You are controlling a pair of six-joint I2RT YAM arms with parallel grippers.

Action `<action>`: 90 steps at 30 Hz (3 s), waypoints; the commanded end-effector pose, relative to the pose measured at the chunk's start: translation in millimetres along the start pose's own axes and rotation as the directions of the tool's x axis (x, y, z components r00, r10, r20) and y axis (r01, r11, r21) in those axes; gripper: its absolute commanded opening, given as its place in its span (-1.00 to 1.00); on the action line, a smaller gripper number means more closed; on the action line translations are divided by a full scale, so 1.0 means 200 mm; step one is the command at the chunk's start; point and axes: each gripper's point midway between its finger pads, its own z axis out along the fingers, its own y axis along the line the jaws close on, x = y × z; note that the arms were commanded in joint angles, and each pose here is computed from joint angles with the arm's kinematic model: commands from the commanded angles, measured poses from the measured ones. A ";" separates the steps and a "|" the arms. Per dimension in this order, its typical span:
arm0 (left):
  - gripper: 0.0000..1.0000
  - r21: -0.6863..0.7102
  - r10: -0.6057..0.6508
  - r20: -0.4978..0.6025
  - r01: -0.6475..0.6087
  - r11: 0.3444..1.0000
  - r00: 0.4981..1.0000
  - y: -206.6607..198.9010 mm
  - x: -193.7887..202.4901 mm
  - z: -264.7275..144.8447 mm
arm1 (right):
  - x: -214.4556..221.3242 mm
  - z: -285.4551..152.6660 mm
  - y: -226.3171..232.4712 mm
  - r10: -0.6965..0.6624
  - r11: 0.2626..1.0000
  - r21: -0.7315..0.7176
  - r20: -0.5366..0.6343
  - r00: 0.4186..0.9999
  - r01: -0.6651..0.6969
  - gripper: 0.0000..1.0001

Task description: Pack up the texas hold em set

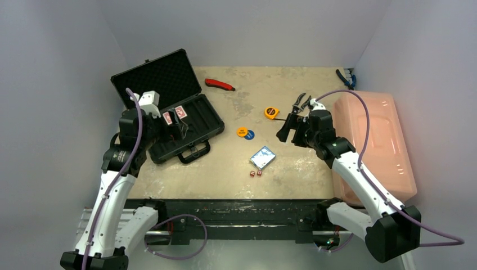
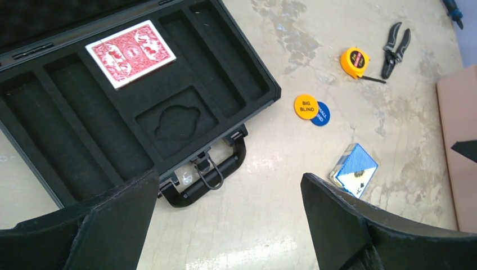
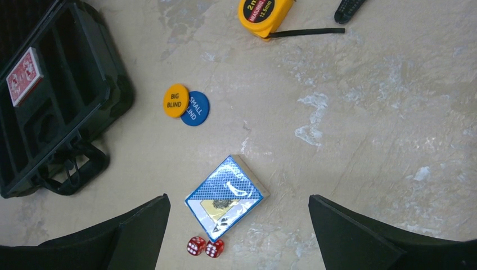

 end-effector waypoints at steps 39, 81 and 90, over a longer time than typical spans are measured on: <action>0.47 0.199 0.257 -0.343 -0.197 0.960 0.904 -0.80 0.33 0.61 | 0.00 -0.04 -0.16 0.009 0.970 0.245 -0.050 0.999 0.004 0.98; 0.64 -0.119 0.084 -0.544 -0.176 0.977 0.835 -0.74 0.77 1.23 | 0.24 -0.01 -0.14 0.068 0.992 0.114 -0.110 0.992 -0.055 0.98; 0.81 -0.140 0.075 -0.552 -0.181 0.974 0.830 -0.75 0.78 1.29 | 0.24 0.00 -0.14 0.063 0.993 0.110 -0.112 0.992 -0.051 0.98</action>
